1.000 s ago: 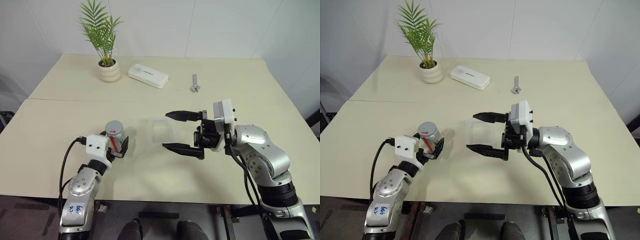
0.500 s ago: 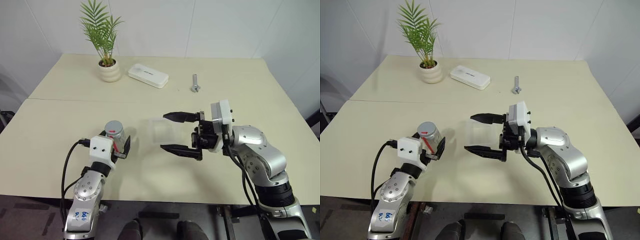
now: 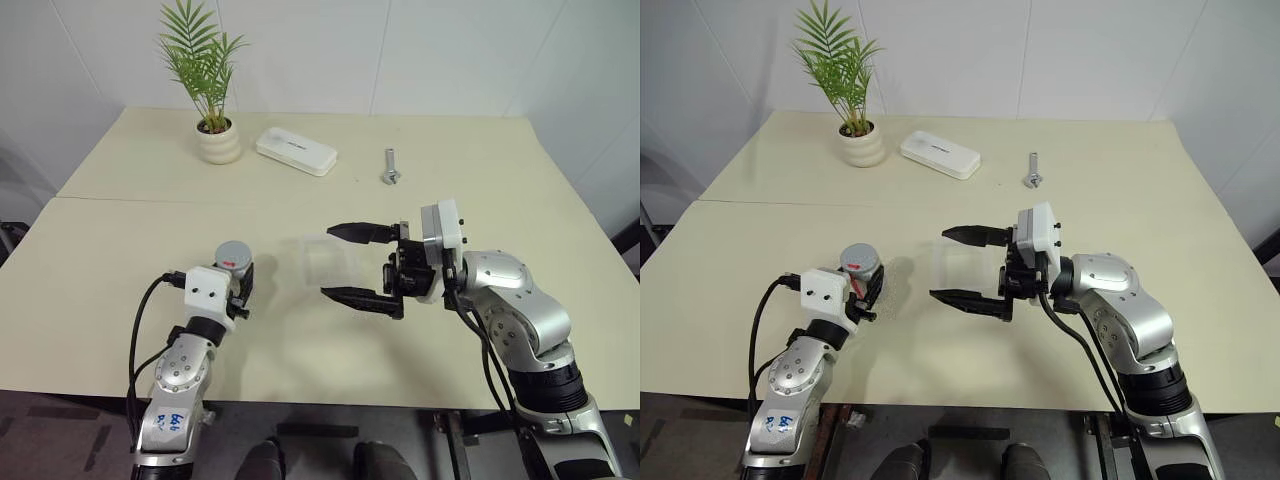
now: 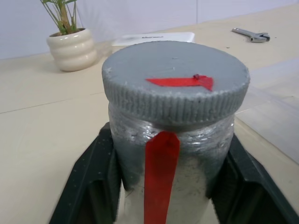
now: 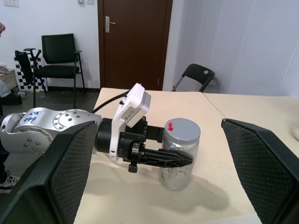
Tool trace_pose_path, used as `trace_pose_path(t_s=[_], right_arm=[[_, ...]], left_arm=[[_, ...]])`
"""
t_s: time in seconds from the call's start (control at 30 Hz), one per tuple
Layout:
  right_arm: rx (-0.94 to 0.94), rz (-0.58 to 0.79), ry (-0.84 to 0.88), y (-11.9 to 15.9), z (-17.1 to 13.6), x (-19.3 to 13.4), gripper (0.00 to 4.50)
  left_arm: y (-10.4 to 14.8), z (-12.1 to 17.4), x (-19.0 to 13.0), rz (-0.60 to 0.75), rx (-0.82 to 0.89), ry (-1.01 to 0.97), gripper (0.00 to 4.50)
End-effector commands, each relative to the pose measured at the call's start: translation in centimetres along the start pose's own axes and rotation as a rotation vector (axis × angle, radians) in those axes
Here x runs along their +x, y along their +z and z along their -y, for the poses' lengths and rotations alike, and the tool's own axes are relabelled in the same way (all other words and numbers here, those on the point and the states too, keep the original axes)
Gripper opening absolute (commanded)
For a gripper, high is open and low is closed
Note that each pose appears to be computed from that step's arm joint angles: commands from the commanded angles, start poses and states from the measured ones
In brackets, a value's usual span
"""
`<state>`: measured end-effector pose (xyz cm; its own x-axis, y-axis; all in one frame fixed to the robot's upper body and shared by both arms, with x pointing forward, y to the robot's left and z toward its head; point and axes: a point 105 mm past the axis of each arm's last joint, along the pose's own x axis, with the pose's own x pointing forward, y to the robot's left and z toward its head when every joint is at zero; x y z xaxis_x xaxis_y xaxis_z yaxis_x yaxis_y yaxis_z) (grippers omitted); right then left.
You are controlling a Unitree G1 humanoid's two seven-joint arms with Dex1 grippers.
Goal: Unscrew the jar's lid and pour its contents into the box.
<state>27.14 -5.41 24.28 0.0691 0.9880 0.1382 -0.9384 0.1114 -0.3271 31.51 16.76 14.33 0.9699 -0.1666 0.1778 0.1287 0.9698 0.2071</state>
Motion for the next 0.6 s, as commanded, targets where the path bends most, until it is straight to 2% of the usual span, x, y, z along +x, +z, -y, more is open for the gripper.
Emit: trace_pose_path(t_s=[0.03,0.17,0.27,0.4,0.6], right_arm=[[-0.052,0.039,0.006,1.2,0.0,0.2,4.50],[-0.025,0.043,-0.020,1.5,0.6,0.5,4.50],[-0.001,0.013,-0.036,1.7,1.3,1.2,4.50],[0.039,-0.013,-0.008,2.9,1.4,3.5,4.50],[0.066,-0.059,-0.010,2.7,1.3,7.9,4.50]], left_arm=[[1.8,-0.4,0.1,0.077,-0.002,-0.015,1.99],[3.6,-1.5,0.2,0.140,-0.006,-0.122,1.99],[4.8,-1.9,0.1,0.148,-0.025,-0.311,1.99],[6.0,-1.5,0.1,0.094,-0.045,-0.565,1.99],[8.3,0.9,1.5,0.105,-0.137,-0.711,1.99]])
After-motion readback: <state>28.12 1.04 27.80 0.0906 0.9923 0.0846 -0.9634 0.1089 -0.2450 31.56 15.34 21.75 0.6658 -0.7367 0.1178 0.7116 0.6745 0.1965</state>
